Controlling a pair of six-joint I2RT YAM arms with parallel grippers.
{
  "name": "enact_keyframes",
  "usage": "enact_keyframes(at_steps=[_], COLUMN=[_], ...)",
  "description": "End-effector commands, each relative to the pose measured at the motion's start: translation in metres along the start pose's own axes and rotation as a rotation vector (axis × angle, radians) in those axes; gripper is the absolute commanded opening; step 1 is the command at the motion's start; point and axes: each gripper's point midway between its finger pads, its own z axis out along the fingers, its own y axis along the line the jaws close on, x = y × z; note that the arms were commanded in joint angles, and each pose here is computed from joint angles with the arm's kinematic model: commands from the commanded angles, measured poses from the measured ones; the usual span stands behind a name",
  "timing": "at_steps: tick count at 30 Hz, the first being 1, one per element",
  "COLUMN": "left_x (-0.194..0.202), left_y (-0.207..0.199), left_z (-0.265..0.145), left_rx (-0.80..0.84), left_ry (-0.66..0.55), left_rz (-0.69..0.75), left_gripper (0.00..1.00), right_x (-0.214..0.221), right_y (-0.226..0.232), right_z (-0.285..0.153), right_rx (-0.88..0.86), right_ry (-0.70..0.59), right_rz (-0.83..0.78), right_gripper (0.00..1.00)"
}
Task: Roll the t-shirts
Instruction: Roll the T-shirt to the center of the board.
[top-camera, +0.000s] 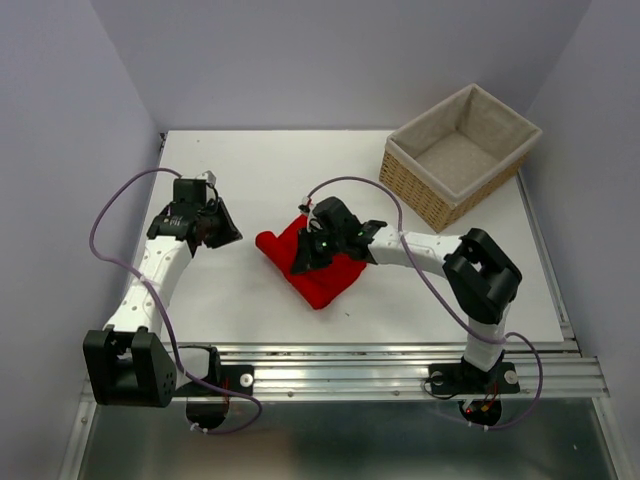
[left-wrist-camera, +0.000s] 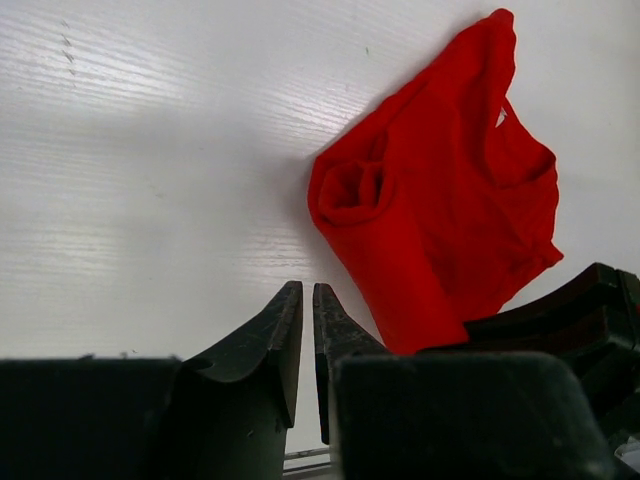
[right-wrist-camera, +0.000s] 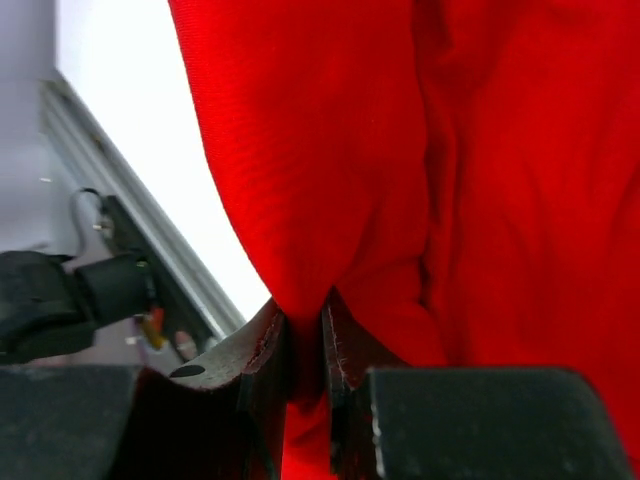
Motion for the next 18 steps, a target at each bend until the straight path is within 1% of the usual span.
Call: enact_keyframes(at_steps=[1,3,7,12,18], left_x=[0.002,0.008,0.022,0.032,0.043], left_y=[-0.008,-0.009,-0.015,-0.023,-0.034], left_z=[-0.005,-0.001,0.004,0.008,0.015], left_rx=[0.063,0.079,0.140,0.189,0.228], left_ry=[-0.018,-0.001,0.033,0.061,0.104], left_rz=[0.016,0.008,-0.006,-0.018,-0.012], left_gripper=[0.22,0.22,0.20,0.13,0.11], right_x=[-0.011,-0.011,-0.007,0.000,0.005], right_y=[0.028,0.020,0.015,0.011,0.017], right_z=[-0.002,-0.003,-0.002,0.001,0.003], right_rx=[-0.193,-0.216,-0.275,-0.299,-0.357], right_ry=[0.001,0.022,0.052,0.085,0.120], right_rz=[0.093,0.151,0.205,0.229,0.254], right_gripper=[0.01,0.01,0.01,0.01,0.01])
